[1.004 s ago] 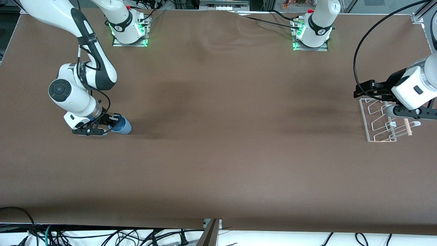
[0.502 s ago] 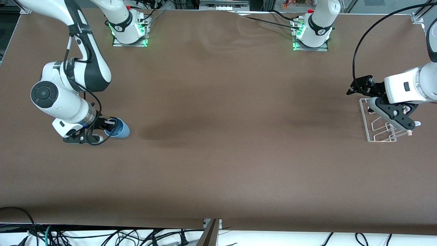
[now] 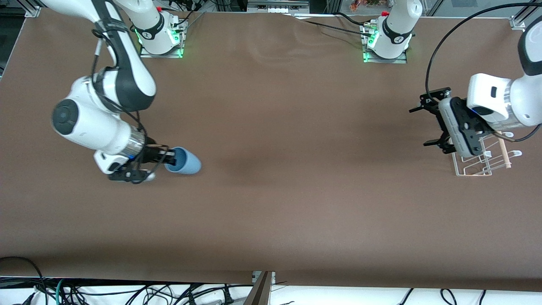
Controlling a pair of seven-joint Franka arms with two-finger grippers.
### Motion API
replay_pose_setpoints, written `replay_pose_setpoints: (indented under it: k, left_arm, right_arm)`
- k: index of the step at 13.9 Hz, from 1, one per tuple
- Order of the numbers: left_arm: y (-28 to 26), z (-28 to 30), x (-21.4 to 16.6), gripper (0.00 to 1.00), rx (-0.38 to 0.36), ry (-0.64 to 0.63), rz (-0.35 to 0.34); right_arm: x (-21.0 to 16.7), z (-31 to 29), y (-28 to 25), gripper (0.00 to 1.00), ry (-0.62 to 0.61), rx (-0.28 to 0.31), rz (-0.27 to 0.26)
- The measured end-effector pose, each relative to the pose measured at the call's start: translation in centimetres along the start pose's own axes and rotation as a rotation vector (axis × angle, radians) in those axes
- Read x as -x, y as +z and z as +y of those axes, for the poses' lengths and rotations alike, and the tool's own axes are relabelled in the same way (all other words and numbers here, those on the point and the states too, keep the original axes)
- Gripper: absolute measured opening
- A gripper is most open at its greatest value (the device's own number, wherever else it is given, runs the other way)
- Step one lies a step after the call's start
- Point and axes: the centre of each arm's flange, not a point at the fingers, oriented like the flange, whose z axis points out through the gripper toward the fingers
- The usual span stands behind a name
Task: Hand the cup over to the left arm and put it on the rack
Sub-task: 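Lift the cup with the right gripper while the left gripper approaches it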
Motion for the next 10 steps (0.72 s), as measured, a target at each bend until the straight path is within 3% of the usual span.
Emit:
replay_pose_setpoints:
  k: [4, 7, 10]
  left_arm:
    - [2.4, 1.0, -3.8, 1.0, -0.009, 0.17, 0.045]
    - [4.6, 1.5, -6.4, 1.0, -0.059, 0.291, 0.091]
    - [7.5, 2.0, -8.8, 1.0, -0.137, 0.405, 0.139]
  right_arm:
    - [0.1, -7.7, 3.8, 0.05, 0.051, -0.224, -0.046]
    - [0.6, -13.2, 5.0, 0.05, 0.099, -0.388, -0.021]
    - [2.1, -18.5, 3.8, 0.05, 0.083, -0.487, 0.009]
